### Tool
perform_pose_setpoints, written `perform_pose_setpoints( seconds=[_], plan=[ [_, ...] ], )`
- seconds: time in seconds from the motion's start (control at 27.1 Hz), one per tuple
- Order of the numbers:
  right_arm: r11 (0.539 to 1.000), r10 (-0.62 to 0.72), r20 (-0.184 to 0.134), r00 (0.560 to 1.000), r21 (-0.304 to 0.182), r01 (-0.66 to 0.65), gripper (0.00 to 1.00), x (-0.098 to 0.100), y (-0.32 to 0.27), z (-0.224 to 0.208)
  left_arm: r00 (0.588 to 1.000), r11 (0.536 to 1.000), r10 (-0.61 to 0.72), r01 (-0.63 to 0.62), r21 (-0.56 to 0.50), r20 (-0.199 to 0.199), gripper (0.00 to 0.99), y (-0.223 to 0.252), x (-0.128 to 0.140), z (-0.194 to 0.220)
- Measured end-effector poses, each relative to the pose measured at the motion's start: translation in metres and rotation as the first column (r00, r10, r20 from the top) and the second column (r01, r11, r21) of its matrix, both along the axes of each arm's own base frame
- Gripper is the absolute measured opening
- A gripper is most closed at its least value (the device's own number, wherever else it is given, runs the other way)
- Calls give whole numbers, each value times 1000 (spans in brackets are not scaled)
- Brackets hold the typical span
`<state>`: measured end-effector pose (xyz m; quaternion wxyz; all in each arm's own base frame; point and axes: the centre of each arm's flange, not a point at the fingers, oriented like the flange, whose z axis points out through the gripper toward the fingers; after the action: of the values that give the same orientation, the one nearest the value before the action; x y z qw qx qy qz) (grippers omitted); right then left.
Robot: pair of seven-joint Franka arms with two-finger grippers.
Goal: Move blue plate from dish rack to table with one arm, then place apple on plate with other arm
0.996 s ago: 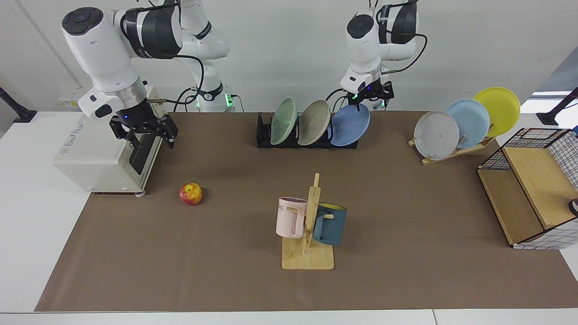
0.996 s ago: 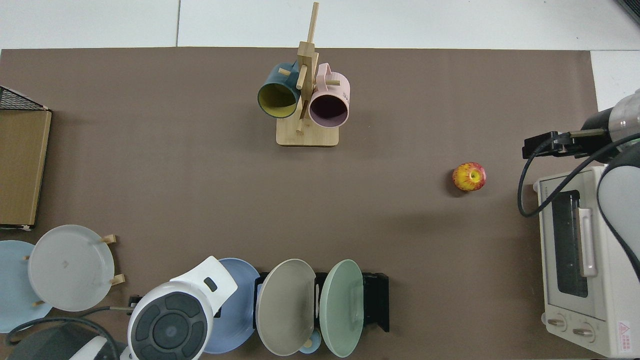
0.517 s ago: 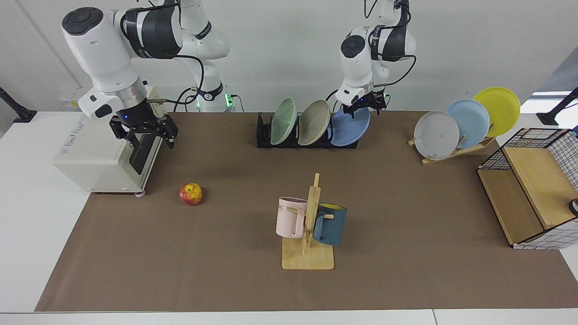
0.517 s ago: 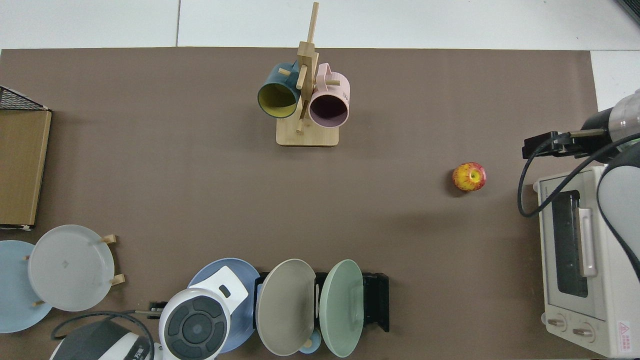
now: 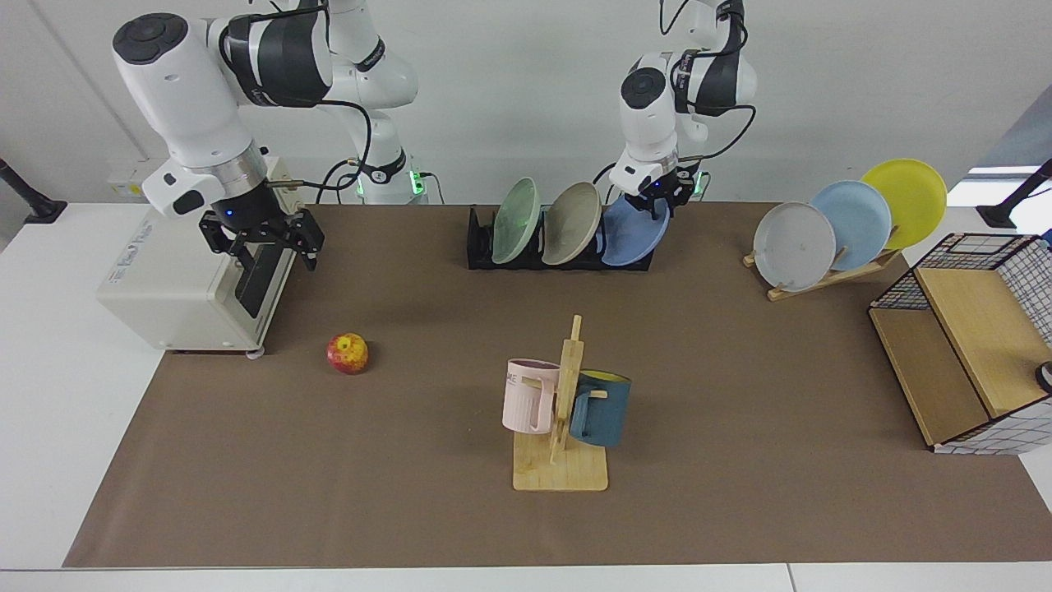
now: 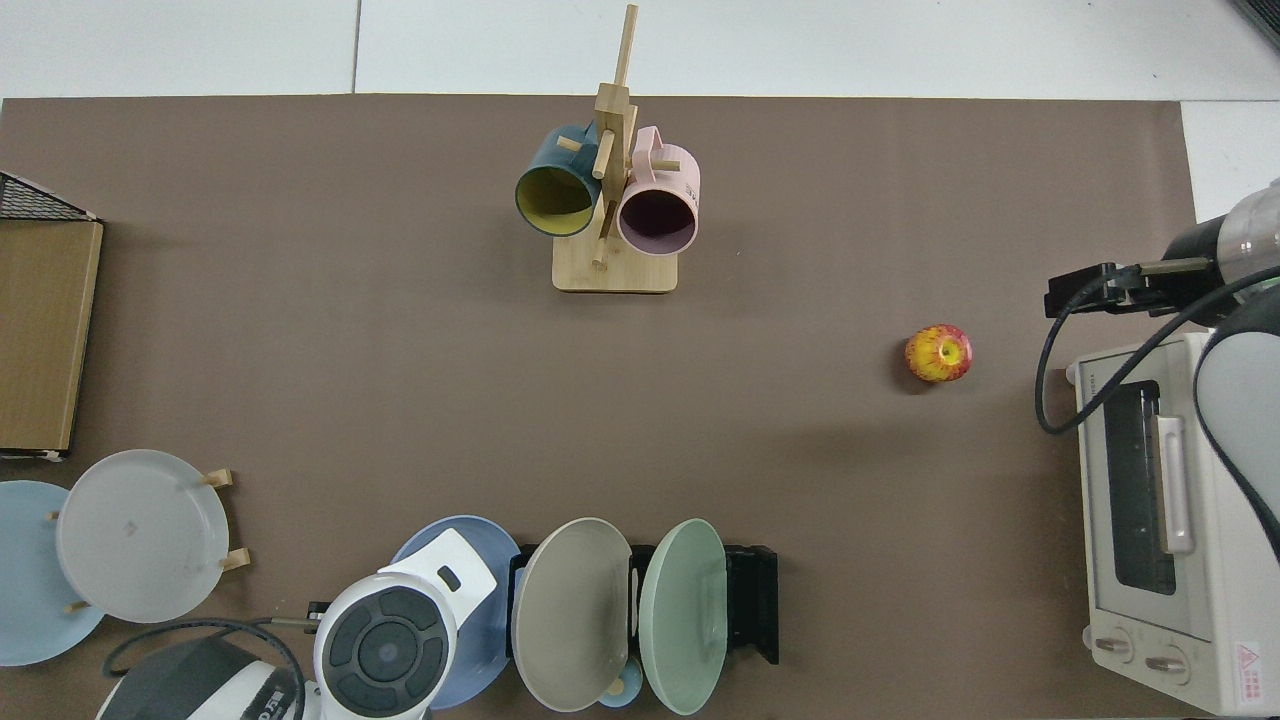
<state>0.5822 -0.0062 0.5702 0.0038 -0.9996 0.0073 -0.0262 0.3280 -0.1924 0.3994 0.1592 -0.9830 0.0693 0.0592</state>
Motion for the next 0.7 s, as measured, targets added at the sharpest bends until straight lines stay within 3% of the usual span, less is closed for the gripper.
perform_pose_setpoints(
  seconds=[0.18,0.33,0.7],
  plan=[
    [1000,0,0,1000,0,0,1000,0,0,0,1000,1000,-3,3,-13,12,198,3,11,17],
    [1000,0,0,1000,0,0,1000,0,0,0,1000,1000,-17,17,17,3,44,4,14,30],
    [1000,0,0,1000,0,0,1000,0,0,0,1000,999,-1,1,38,23,40,3,25,68]
  ],
)
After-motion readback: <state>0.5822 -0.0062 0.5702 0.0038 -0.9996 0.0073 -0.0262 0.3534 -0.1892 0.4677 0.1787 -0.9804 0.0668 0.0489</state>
